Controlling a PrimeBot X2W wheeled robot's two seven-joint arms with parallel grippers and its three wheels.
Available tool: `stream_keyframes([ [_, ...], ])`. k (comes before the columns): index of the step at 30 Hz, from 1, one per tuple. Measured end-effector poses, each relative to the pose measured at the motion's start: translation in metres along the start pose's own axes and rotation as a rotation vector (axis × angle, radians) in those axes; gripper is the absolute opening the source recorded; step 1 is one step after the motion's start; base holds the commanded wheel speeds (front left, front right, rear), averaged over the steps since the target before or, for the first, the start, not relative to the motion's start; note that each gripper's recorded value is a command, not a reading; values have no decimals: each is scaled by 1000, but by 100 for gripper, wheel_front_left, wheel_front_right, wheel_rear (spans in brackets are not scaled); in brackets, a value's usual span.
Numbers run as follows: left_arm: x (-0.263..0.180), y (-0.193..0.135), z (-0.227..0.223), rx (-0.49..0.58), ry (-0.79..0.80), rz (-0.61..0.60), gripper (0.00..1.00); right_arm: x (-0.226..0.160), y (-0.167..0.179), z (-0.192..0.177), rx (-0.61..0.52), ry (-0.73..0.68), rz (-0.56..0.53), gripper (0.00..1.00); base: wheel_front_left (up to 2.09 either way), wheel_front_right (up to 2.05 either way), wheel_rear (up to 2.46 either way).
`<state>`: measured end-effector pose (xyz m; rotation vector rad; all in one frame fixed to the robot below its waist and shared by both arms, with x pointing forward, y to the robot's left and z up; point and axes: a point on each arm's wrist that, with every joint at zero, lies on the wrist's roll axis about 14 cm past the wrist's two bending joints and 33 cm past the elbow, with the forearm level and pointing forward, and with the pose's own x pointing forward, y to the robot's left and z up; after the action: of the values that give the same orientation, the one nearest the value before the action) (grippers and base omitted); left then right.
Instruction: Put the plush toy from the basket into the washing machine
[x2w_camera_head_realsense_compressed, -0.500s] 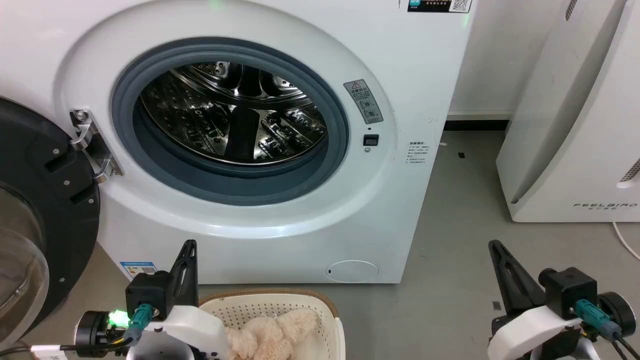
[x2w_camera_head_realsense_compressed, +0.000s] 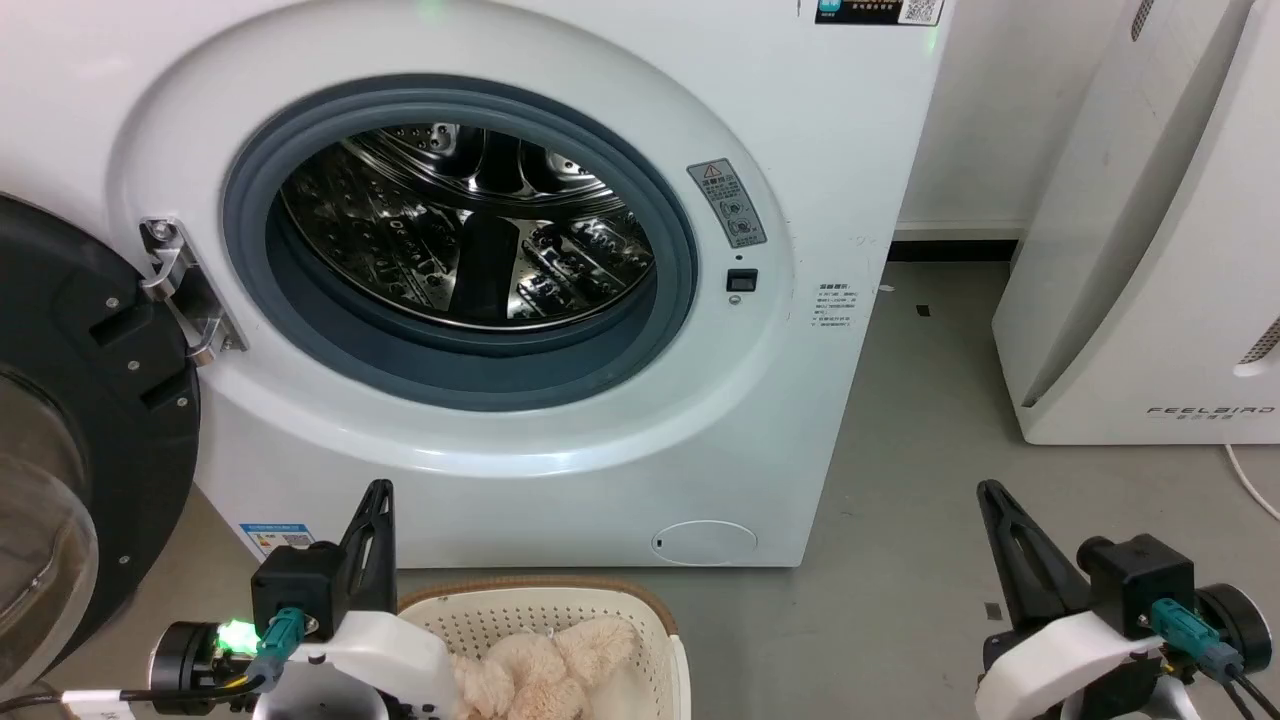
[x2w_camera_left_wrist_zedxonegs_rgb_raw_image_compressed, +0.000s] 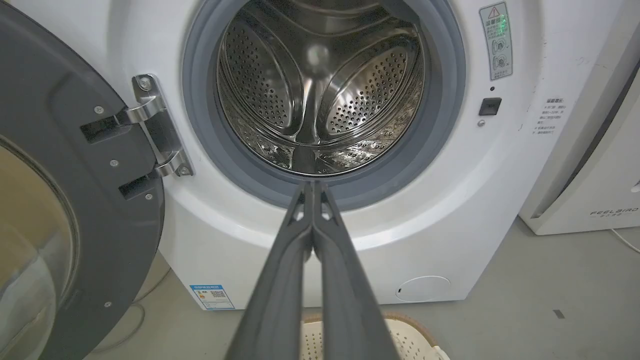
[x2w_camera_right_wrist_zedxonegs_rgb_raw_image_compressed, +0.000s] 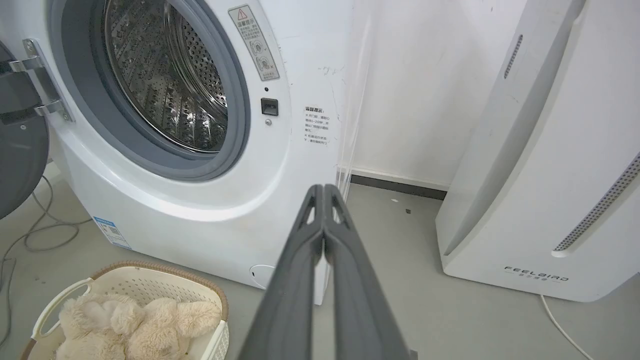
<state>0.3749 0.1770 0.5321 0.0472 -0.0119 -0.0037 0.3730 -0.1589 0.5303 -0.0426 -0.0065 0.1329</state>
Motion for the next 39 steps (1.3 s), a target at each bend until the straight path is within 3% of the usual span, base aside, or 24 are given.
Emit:
stream_keyframes([
  [2, 0, 0, 0, 0, 0, 0, 0, 0, 0, 0, 0, 0, 0, 0, 0, 0, 0],
  [3, 0, 0, 0, 0, 0, 0, 100, 0, 0, 0, 0, 0, 0, 100, 0, 0, 0],
  [39, 15, -26, -32, -12, 64, -74, 100, 4, -10, -15, 33, 8, -30, 100, 0, 0, 0],
])
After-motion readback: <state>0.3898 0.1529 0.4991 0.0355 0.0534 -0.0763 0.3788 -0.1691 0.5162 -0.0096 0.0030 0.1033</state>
